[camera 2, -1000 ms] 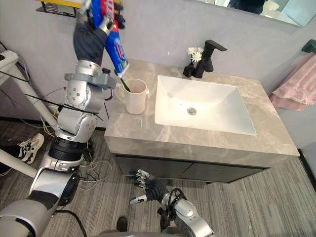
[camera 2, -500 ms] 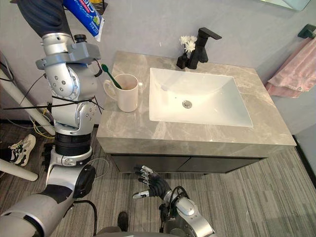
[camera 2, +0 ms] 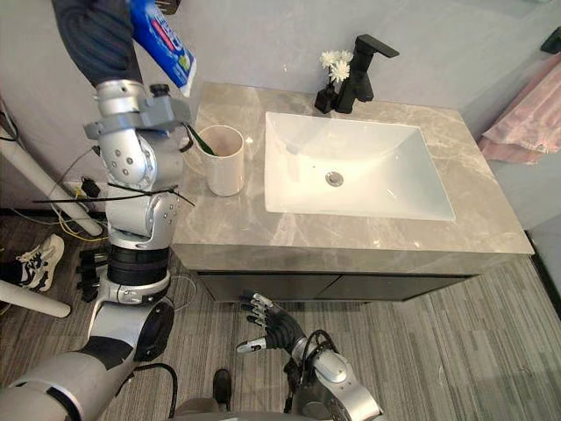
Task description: Organize washtable
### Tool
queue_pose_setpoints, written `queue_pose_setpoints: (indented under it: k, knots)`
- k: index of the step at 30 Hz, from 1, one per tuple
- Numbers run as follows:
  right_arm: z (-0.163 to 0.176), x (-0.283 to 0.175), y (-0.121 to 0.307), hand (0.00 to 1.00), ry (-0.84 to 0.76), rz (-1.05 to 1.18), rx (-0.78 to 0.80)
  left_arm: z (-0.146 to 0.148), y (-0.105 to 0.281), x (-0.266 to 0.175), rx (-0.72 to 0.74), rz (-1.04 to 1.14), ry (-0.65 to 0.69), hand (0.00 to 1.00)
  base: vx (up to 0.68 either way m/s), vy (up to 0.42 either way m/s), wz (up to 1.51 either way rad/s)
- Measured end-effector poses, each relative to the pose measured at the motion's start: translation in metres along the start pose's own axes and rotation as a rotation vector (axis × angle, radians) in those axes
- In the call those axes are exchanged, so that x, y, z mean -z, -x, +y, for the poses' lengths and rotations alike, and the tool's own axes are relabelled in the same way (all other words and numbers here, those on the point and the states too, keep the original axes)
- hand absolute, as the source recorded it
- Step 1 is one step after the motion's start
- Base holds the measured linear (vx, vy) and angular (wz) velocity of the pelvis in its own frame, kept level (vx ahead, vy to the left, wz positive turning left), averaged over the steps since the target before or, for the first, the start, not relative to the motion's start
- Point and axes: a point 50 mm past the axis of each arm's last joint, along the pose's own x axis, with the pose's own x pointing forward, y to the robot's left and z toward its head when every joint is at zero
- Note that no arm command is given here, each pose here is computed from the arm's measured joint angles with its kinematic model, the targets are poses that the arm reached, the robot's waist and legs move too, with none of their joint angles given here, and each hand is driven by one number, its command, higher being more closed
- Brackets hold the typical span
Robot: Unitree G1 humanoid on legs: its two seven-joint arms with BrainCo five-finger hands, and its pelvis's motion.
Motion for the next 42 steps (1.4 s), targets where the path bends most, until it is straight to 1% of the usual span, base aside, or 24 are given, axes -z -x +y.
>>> queue_pose_setpoints:
  k: [3,8,15,19,42]
  knots:
    - [-0.002,0.003,0.004,0.00,0.005,0.015,0.002,-0.001,0.008,0.013,0.008,0.064,-0.010,1.00,0.00,0.000,0.00]
    - [-0.003,0.002,0.008,0.00,0.019,0.020,0.002,-0.008,0.015,0.019,0.036,0.100,0.002,1.00,0.00,0.000,0.00]
    - [-0.002,-0.001,0.009,0.00,0.037,0.010,-0.013,-0.014,0.032,0.038,0.105,0.191,-0.051,1.00,0.00,0.000,0.00]
    - [-0.002,0.000,0.010,0.00,0.039,0.017,-0.016,-0.011,0.039,0.045,0.106,0.225,-0.080,1.00,0.01,0.001,0.00]
    - [0.001,0.008,0.015,0.00,0.032,0.046,-0.013,-0.009,0.042,0.051,0.109,0.249,-0.107,1.00,-0.01,-0.006,-0.01]
